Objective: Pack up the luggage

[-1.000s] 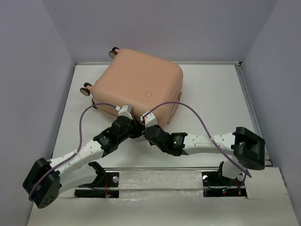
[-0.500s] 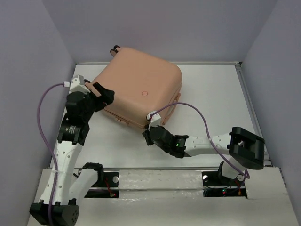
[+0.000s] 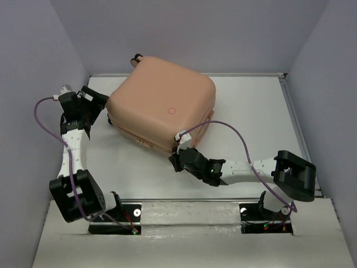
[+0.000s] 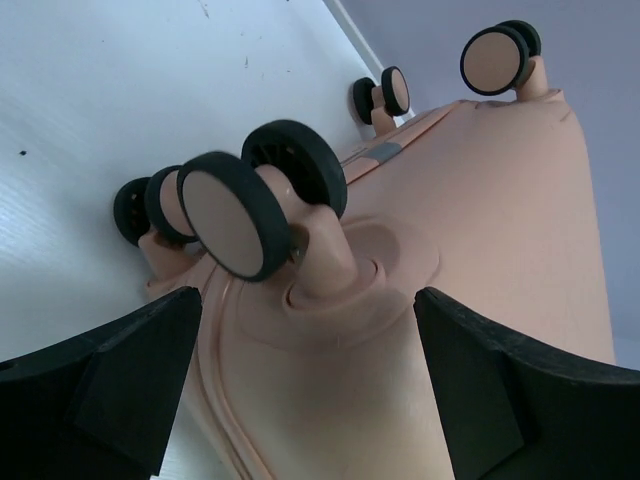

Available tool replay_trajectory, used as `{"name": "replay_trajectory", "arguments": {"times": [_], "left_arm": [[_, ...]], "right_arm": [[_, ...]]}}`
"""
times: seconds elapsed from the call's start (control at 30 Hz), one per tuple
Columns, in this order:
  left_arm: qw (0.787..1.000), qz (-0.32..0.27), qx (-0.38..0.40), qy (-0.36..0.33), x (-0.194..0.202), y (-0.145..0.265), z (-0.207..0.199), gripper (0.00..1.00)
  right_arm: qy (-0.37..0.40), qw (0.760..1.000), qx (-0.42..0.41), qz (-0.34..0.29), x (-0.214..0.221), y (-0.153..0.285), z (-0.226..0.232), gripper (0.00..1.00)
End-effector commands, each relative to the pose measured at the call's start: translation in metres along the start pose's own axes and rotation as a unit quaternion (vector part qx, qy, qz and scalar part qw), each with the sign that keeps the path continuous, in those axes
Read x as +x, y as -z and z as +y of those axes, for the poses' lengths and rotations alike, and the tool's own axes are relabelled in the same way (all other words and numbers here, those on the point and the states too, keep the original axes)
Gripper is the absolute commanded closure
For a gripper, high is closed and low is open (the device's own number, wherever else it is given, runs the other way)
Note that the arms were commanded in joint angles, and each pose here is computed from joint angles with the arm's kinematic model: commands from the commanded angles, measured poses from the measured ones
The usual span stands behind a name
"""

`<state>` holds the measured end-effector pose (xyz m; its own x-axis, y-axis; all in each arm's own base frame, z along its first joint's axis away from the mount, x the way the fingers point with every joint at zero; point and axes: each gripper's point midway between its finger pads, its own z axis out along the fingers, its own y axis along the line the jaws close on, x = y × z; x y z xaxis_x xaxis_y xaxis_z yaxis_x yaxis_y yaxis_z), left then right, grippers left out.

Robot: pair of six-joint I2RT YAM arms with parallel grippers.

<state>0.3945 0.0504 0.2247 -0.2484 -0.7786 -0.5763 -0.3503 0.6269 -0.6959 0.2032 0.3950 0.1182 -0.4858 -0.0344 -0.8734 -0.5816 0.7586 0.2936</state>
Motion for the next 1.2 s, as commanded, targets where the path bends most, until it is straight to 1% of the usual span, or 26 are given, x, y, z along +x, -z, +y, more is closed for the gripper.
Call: {"name": "replay_trajectory", "arguments": {"times": [0.0,0.03,0.13,0.23,0.33,0.4,0.47,0.5,0.53,0.57,0.6,0.63,0.7,0.8,0.83,0.87,0.9,0.93,0.97,1.0,1.03,1.1,1.13,1.17], "left_arm": [[0.997,-0.008,0.075,0.016,-0.028,-0.018,-0.040,0.01],[0.997,0.002,0.074,0.019,-0.028,-0.029,-0.040,0.01],[0.996,0.004,0.082,0.034,-0.033,-0.045,-0.042,0.01],[0.994,0.006,0.097,0.044,-0.038,-0.054,-0.050,0.01],[0.994,0.019,0.093,0.061,-0.034,-0.070,-0.044,0.01],[0.993,0.018,0.095,0.068,-0.034,-0.074,-0.044,0.04],[0.991,0.010,0.109,0.081,-0.036,-0.074,-0.047,0.16],[0.989,0.006,0.121,0.082,-0.036,-0.074,-0.050,0.27],[0.988,0.002,0.129,0.083,-0.037,-0.072,-0.053,0.63],[0.987,0.001,0.136,0.090,-0.037,-0.070,-0.055,0.77],[0.985,-0.008,0.152,0.085,-0.039,-0.067,-0.062,0.87],[0.985,-0.007,0.148,0.086,-0.034,-0.066,-0.057,0.94],[0.986,-0.022,0.151,0.072,-0.034,-0.057,-0.060,0.94],[0.987,-0.034,0.144,0.058,-0.016,-0.044,-0.057,0.94],[0.988,-0.035,0.139,0.054,-0.004,-0.035,-0.052,0.94],[0.988,-0.022,0.147,0.046,0.016,-0.031,-0.059,0.94],[0.990,-0.010,0.136,0.045,0.039,-0.029,-0.047,0.94],[0.987,-0.013,0.158,0.037,0.041,-0.020,-0.063,0.94],[0.987,-0.006,0.157,0.038,0.061,-0.009,-0.054,0.94],[0.984,0.007,0.175,0.032,0.080,0.000,-0.061,0.94],[0.983,0.022,0.178,0.034,0.099,0.011,-0.052,0.94],[0.979,0.047,0.197,0.026,0.124,0.027,-0.053,0.94],[0.976,0.059,0.208,0.021,0.135,0.039,-0.050,0.94],[0.975,0.068,0.211,0.011,0.143,0.045,-0.048,0.94]], "right_arm": [[-0.014,0.998,-0.059,-0.027,-0.019,0.011,0.026,0.93],[-0.016,0.998,-0.061,-0.030,-0.021,0.013,0.026,0.93],[-0.015,0.997,-0.068,-0.030,-0.022,0.016,0.028,0.93],[-0.016,0.996,-0.080,-0.028,-0.020,0.018,0.031,0.93],[-0.017,0.996,-0.081,-0.030,-0.021,0.021,0.030,0.93],[-0.018,0.996,-0.083,-0.031,-0.023,0.022,0.031,0.93],[-0.017,0.996,-0.086,-0.031,-0.024,0.023,0.032,0.93],[-0.016,0.996,-0.086,-0.031,-0.023,0.023,0.032,0.93],[-0.015,0.996,-0.085,-0.030,-0.023,0.022,0.032,0.93],[-0.016,0.996,-0.086,-0.031,-0.025,0.022,0.033,0.93],[-0.014,0.996,-0.085,-0.031,-0.024,0.022,0.032,0.93],[-0.012,0.996,-0.084,-0.031,-0.025,0.021,0.033,0.93],[-0.009,0.996,-0.089,-0.030,-0.026,0.021,0.035,0.93],[-0.013,0.995,-0.094,-0.035,-0.038,0.018,0.027,0.93],[-0.019,0.995,-0.087,-0.042,-0.048,0.015,0.015,0.93],[-0.021,0.994,-0.098,-0.041,-0.053,0.015,0.013,0.93],[-0.022,0.994,-0.100,-0.047,-0.061,0.013,0.009,0.93],[-0.024,0.994,-0.099,-0.051,-0.067,0.013,0.002,0.93],[-0.028,0.993,-0.095,-0.060,-0.079,0.012,-0.005,0.93],[-0.018,0.993,-0.099,-0.061,-0.084,0.016,-0.003,0.93],[-0.014,0.992,-0.105,-0.070,-0.096,0.017,0.002,0.93],[-0.008,0.989,-0.135,-0.055,-0.095,0.014,0.016,0.93],[-0.012,0.987,-0.156,-0.046,-0.092,0.011,0.028,0.93],[-0.007,0.984,-0.178,-0.027,-0.080,0.000,0.048,0.93]]}}
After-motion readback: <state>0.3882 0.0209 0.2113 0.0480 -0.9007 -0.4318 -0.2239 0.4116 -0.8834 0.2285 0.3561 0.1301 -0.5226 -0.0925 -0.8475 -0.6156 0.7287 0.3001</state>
